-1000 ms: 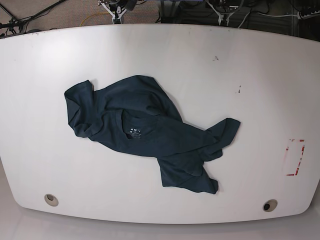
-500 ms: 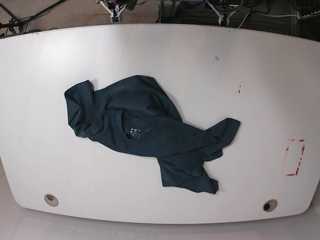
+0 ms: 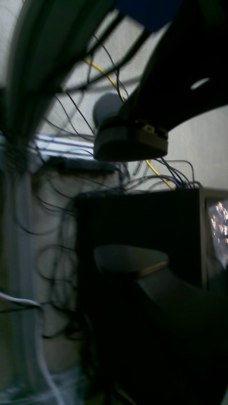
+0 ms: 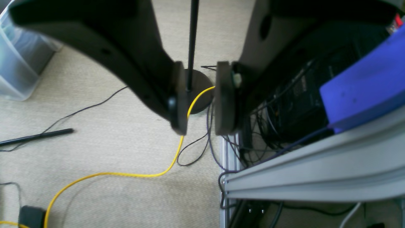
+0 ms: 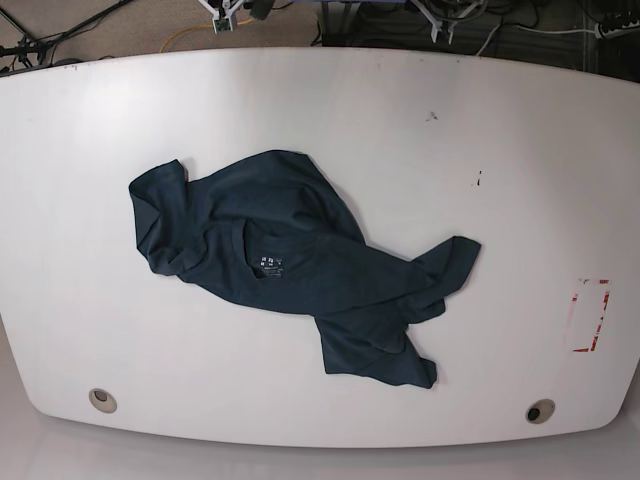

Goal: Fold the T-shirt properly

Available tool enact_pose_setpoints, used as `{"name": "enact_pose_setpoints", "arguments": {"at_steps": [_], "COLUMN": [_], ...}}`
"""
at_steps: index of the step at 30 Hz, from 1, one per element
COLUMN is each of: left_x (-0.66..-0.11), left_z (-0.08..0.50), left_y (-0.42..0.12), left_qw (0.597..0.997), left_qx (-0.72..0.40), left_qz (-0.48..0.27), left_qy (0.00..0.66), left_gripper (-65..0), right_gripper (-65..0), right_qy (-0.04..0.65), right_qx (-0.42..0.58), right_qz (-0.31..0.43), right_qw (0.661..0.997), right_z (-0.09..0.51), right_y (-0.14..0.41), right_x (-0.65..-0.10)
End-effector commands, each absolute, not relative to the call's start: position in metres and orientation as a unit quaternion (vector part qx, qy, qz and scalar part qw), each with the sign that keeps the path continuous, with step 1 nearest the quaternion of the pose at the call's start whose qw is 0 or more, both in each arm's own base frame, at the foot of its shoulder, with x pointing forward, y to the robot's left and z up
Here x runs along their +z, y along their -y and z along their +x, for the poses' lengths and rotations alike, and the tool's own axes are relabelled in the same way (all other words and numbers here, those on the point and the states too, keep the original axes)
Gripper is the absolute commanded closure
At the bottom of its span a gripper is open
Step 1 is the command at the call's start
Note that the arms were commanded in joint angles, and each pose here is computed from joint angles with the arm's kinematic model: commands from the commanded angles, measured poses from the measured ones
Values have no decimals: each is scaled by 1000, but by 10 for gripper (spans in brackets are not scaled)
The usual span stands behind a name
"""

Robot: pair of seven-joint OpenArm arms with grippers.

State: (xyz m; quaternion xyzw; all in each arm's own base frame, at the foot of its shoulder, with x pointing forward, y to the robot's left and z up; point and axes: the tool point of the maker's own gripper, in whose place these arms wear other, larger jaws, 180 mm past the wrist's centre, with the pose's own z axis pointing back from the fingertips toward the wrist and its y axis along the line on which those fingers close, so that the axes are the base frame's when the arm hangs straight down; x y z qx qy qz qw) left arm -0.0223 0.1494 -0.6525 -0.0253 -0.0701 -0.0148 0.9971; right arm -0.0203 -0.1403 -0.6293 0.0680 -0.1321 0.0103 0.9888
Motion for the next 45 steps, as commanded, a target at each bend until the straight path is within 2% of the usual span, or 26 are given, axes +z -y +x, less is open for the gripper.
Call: {"name": "enact_pose_setpoints", "arguments": {"at_steps": [1,15,34,39,45], "left_x": [-644,-575,-487,-460,-427], "left_z": [-24,-16,-46,-38,-16], "left_y": [-161,-172,-182,-196,-206], "left_qw": [997,992,984,980,970], "left_qx": [-24,-21,-50,-54,-58], "left_qz": [-21,-21,-19,-3,14], "left_qy": [71,124,169,192,234], "left_gripper": [-386,-385,-385,-385,-385], "right_gripper": [-136,-136,-136,-136,-136], "right_qy": [138,147,197,212,240], "right_qx": [11,32,34,35,-8], "right_qz": [65,59,55,52,61], "right_qw": [988,987,978,975,969], "right_z": [-26,-38,-68,-68,-59], "right_y": [144,142,122,122,125], "right_x": [-624,-590,-501,-476,-451]}}
